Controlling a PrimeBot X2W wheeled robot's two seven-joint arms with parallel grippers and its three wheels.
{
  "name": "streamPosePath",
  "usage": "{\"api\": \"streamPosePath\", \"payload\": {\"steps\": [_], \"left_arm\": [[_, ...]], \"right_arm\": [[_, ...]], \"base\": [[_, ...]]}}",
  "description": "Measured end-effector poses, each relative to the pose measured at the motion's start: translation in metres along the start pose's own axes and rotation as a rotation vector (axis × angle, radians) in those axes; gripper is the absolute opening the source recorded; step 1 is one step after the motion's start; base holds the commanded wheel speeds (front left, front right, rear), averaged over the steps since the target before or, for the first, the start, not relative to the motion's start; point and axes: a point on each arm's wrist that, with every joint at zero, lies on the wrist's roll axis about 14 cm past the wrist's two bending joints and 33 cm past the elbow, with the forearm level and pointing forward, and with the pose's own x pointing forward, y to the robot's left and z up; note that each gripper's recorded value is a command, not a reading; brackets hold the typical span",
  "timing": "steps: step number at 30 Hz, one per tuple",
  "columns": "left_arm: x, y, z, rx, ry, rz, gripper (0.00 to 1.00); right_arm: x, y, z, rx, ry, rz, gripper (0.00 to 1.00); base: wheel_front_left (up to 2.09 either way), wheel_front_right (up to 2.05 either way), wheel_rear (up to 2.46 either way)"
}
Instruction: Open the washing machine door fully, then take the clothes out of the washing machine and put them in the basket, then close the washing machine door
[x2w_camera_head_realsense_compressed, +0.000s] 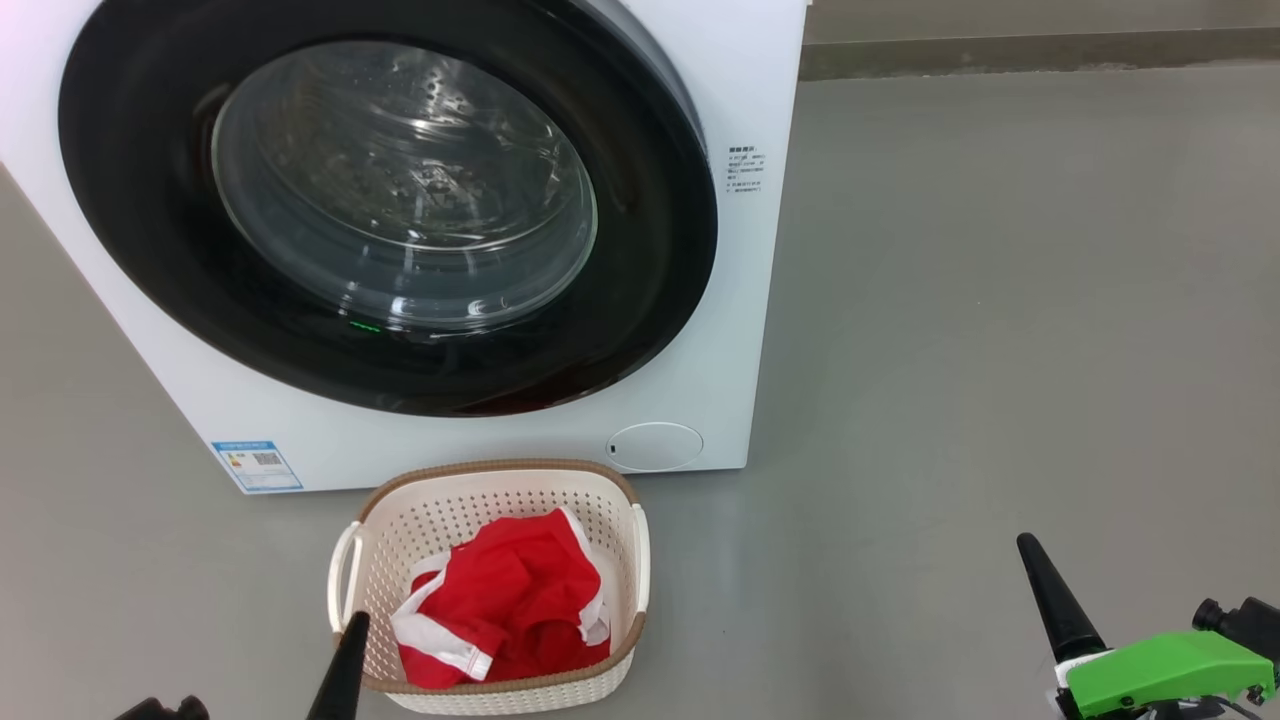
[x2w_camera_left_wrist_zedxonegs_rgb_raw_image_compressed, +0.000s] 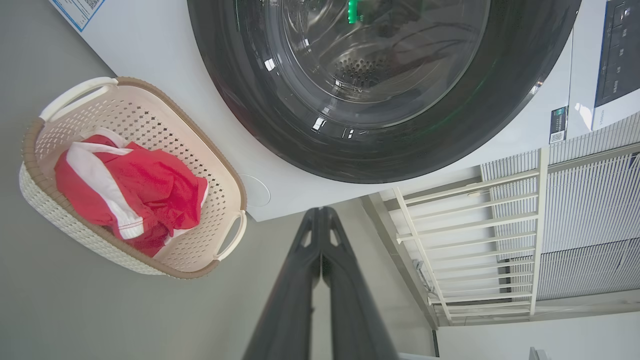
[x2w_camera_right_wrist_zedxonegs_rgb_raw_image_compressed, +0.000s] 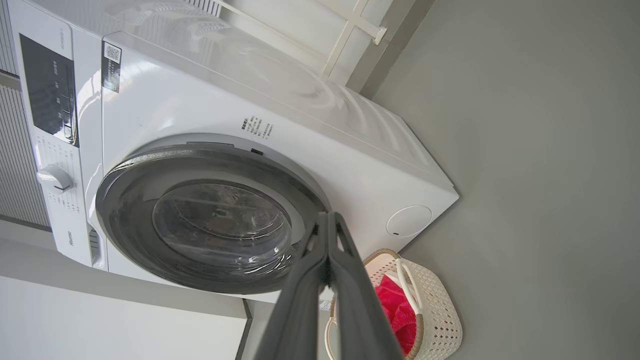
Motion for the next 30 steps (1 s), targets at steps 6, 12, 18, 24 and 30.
{"api": "streamPosePath", "payload": {"steps": [6,12,18,24,30], "left_arm": [[0.003,-0.005,0.004,-0.069,-0.004,-0.024,0.0],[0.005,-0.007,0.007,-0.138,-0.011,-0.037,0.0],[0.008,-0.012,0.01,-0.192,-0.013,-0.056,0.0],[0.01,-0.016,0.015,-0.262,-0.024,-0.077,0.0],[0.012,-0.021,0.019,-0.329,-0.032,-0.105,0.0]], "right_arm": [[0.002,0.002,0.004,0.062,-0.011,0.007,0.0],[0.006,0.008,0.009,0.124,-0.022,0.025,0.0],[0.008,0.01,0.012,0.174,-0.027,0.033,0.0],[0.013,0.016,0.016,0.235,-0.033,0.055,0.0],[0.016,0.021,0.02,0.296,-0.04,0.071,0.0]], "base": [[0.0,0.0,0.0],[0.0,0.0,0.0],[0.0,0.0,0.0],[0.0,0.0,0.0],[0.0,0.0,0.0]]}}
